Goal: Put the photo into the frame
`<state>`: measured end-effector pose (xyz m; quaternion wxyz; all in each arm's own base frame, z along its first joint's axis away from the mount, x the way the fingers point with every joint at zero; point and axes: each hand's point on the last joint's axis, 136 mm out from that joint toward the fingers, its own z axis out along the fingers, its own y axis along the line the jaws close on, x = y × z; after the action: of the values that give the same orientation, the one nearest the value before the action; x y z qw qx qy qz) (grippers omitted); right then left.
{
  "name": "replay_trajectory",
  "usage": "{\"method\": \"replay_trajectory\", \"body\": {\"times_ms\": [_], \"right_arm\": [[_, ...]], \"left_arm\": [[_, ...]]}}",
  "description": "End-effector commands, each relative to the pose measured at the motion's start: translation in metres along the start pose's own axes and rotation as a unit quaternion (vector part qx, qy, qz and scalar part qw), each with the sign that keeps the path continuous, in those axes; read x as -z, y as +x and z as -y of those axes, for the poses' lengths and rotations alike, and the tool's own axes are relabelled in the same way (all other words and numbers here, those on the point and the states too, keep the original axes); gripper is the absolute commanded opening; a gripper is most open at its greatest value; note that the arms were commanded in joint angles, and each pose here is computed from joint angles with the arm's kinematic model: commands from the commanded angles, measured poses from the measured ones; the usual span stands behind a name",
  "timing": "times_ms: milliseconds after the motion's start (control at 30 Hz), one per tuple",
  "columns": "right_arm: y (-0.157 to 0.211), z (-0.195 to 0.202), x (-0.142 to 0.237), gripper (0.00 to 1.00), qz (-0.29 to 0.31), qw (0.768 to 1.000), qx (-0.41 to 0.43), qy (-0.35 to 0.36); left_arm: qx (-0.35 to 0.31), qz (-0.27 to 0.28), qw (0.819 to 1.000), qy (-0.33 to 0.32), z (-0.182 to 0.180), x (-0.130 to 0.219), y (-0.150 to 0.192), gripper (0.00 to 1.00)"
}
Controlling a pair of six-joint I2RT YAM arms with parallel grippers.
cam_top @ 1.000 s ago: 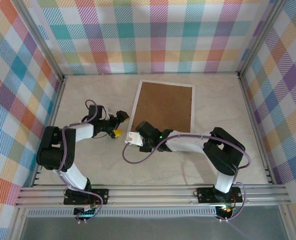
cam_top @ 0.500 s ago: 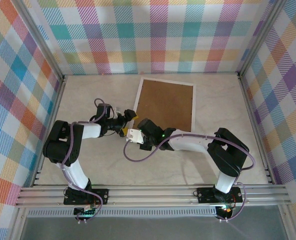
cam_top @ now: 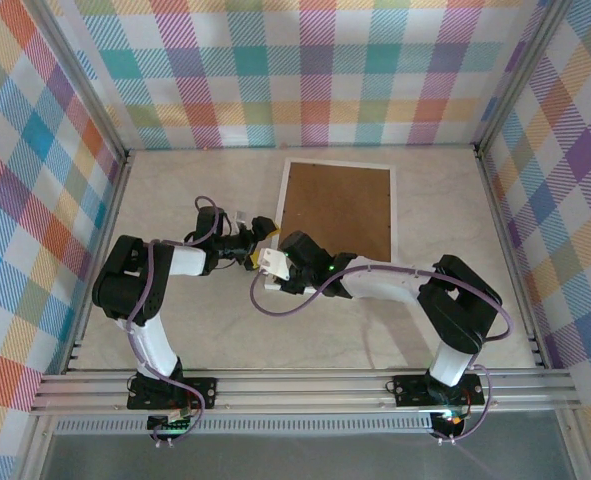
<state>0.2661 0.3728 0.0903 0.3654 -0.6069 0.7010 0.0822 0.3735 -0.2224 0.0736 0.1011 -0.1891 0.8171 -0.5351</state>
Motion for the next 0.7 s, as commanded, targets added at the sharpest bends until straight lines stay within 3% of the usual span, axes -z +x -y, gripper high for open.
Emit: {"method": "replay_trajectory", "body": {"times_ms": [0, 100, 367, 667], "right_arm": [[0.004, -0.013, 0.002, 0.54, -0.004, 0.999, -0.009, -0.034], [0.014, -0.015, -0.005, 0.60, -0.027, 0.999, -0.007, -0.038], [0.019, -0.012, -0.030, 0.62, -0.034, 0.998, 0.040, -0.024], [0.042, -0.008, -0.049, 0.64, -0.070, 0.992, 0.107, 0.002]], "left_arm": [[-0.004, -0.009, 1.000, -0.002, -0.001, -0.001, 0.004, 1.00], [-0.003, 0.007, 1.000, -0.010, -0.001, 0.009, -0.009, 1.00], [-0.021, 0.045, 0.998, -0.026, 0.009, 0.045, -0.036, 1.00], [-0.005, 0.049, 0.999, -0.024, -0.004, 0.050, -0.031, 1.00]]}}
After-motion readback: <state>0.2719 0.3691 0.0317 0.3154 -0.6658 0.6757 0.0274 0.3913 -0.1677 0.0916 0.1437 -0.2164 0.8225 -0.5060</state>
